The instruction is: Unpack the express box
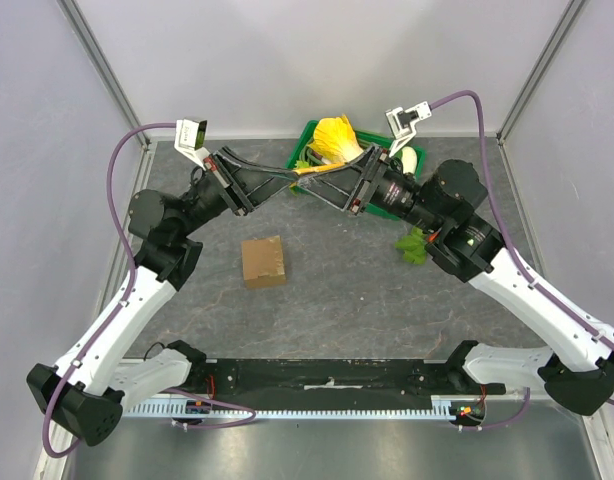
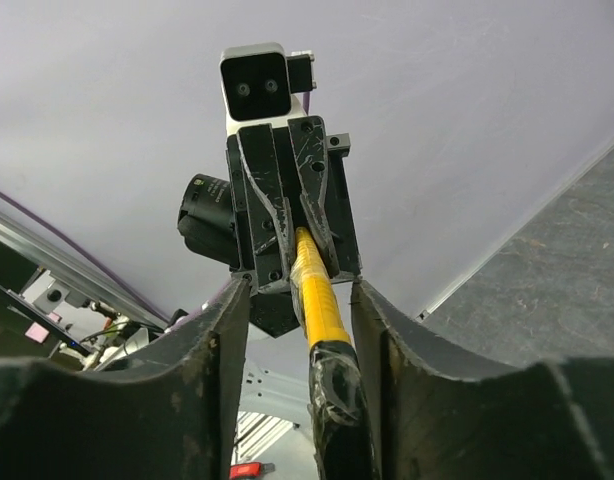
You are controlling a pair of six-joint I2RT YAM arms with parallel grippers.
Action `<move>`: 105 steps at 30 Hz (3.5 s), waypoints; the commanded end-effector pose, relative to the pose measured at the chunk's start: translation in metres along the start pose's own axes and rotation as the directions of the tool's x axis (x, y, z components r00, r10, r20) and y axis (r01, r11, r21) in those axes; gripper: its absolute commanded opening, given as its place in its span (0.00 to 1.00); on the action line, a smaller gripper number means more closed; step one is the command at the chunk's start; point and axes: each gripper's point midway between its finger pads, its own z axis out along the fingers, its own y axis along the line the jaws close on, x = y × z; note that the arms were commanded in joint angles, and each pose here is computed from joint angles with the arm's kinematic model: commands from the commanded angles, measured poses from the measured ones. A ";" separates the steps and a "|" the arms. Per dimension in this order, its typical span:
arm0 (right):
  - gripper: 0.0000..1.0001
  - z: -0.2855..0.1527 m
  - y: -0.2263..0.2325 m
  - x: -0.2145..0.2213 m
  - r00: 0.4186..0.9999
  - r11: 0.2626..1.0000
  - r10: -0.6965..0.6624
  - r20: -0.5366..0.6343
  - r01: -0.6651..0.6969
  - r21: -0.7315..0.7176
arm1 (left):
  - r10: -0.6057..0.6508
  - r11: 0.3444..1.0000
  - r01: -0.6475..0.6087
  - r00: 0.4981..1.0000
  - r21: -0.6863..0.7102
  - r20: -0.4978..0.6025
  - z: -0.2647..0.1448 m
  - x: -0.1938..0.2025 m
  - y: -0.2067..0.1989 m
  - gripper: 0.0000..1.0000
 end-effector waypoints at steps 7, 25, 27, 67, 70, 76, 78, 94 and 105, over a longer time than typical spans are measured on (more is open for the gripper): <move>0.43 -0.010 0.033 -0.021 0.998 0.996 -0.044 0.055 0.048 -0.073 | 0.002 0.999 -0.001 1.000 0.036 -0.012 -0.003 0.000 -0.014 0.02; 0.00 -0.008 -0.006 -0.010 0.999 0.998 -0.002 0.040 -0.001 0.065 | 0.014 0.988 -0.024 0.997 -0.150 -0.070 -0.010 0.006 0.010 0.53; 0.00 -0.009 -0.015 -0.013 0.998 0.994 -0.028 0.055 0.022 0.105 | 0.007 0.964 -0.030 0.996 -0.264 -0.085 -0.016 0.006 0.027 0.70; 0.00 -0.032 -0.226 0.120 0.875 0.664 -0.375 -0.305 0.484 0.571 | -0.438 0.080 -0.022 0.897 -0.997 -0.055 -0.274 0.162 0.328 0.89; 0.00 -0.031 -0.229 0.124 0.868 0.660 -0.378 -0.321 0.496 0.564 | -0.471 0.100 -0.002 0.881 -0.995 -0.049 -0.272 0.170 0.333 0.89; 0.00 -0.030 -0.237 0.134 0.864 0.659 -0.368 -0.344 0.503 0.559 | -0.534 0.107 0.101 0.845 -0.989 0.028 -0.275 0.185 0.338 0.93; 0.00 -0.029 -0.240 0.136 0.862 0.656 -0.365 -0.351 0.506 0.560 | -0.549 0.088 0.100 0.835 -0.991 0.036 -0.280 0.189 0.337 0.89; 0.00 -0.013 -0.268 0.157 0.807 0.506 -0.385 -0.448 0.591 0.628 | -0.649 -0.077 0.114 0.748 -0.991 0.136 -0.314 0.227 0.340 0.35; 0.00 0.009 -0.271 0.159 0.787 0.446 -0.444 -0.429 0.609 0.656 | -0.629 -0.125 0.003 0.773 -0.992 0.082 -0.336 0.223 0.332 0.22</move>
